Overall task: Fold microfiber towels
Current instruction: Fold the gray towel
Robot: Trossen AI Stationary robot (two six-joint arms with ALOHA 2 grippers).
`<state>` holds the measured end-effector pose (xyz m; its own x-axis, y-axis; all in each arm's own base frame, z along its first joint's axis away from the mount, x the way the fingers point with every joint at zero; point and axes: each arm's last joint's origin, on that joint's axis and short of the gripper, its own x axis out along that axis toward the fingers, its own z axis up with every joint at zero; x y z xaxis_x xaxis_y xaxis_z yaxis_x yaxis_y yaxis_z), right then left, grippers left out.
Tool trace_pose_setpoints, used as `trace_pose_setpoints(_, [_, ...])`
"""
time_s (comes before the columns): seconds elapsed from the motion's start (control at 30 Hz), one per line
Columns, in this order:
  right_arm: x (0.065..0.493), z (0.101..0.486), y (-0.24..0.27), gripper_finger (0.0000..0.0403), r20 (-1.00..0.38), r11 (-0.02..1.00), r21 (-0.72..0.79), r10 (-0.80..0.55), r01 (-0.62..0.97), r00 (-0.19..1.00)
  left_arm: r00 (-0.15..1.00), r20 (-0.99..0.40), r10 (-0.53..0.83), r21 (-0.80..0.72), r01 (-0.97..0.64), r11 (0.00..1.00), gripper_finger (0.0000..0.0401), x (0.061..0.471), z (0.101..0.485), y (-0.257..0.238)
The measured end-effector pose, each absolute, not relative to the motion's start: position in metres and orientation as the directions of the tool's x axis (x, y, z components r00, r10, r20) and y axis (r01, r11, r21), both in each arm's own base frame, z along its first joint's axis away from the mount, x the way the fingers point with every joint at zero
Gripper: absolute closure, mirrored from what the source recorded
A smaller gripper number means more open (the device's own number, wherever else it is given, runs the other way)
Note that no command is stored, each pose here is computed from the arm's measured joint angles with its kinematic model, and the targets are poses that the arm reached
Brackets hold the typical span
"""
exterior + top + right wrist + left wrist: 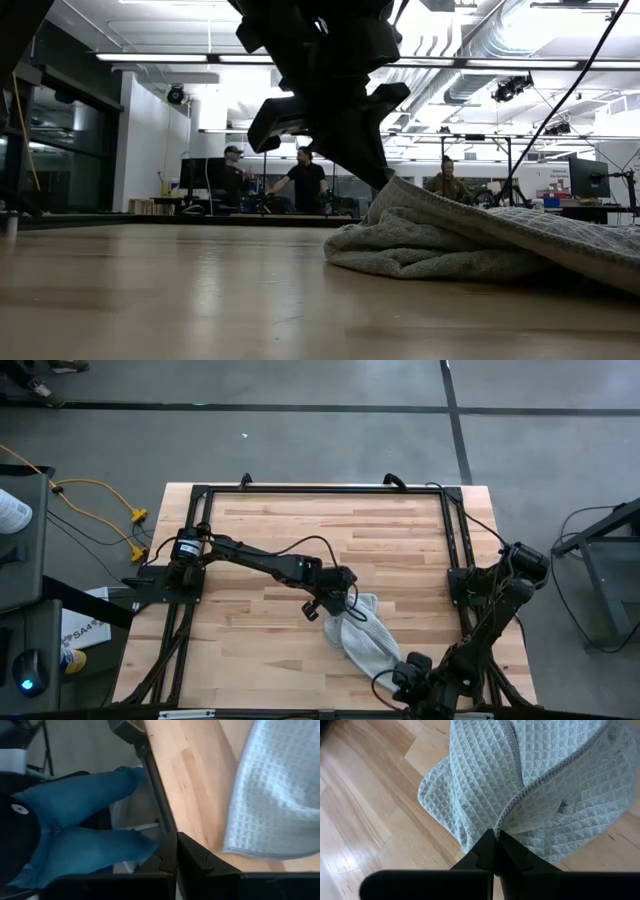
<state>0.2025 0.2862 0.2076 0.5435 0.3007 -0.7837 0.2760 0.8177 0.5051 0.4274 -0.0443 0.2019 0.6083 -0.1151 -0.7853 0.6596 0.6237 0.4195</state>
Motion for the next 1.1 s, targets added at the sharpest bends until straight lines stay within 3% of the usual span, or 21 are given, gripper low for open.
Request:
trace_pose_setpoints(0.3, [0.204, 0.202, 0.289, 0.0400, -0.779, 0.857, 0.467, 0.283, 0.217, 0.559, 0.601, -0.791, -0.114, 0.396, 0.646, 0.652, 0.0399, 0.427, 0.201, -0.044])
trace_pose_setpoints(0.57, [0.206, 0.162, 0.297, 0.0400, -0.867, 0.896, 0.377, 0.252, 0.236, 0.429, 0.588, -0.801, -0.113, 0.382, 0.647, 0.660, 0.0399, 0.426, 0.201, -0.044])
trace_pose_setpoints(1.1, [0.201, 0.158, 0.287, 0.0400, -0.906, 0.940, 0.245, 0.136, 0.236, 0.400, 0.589, -0.800, -0.114, 0.378, 0.642, 0.667, 0.0400, 0.426, 0.201, -0.044])
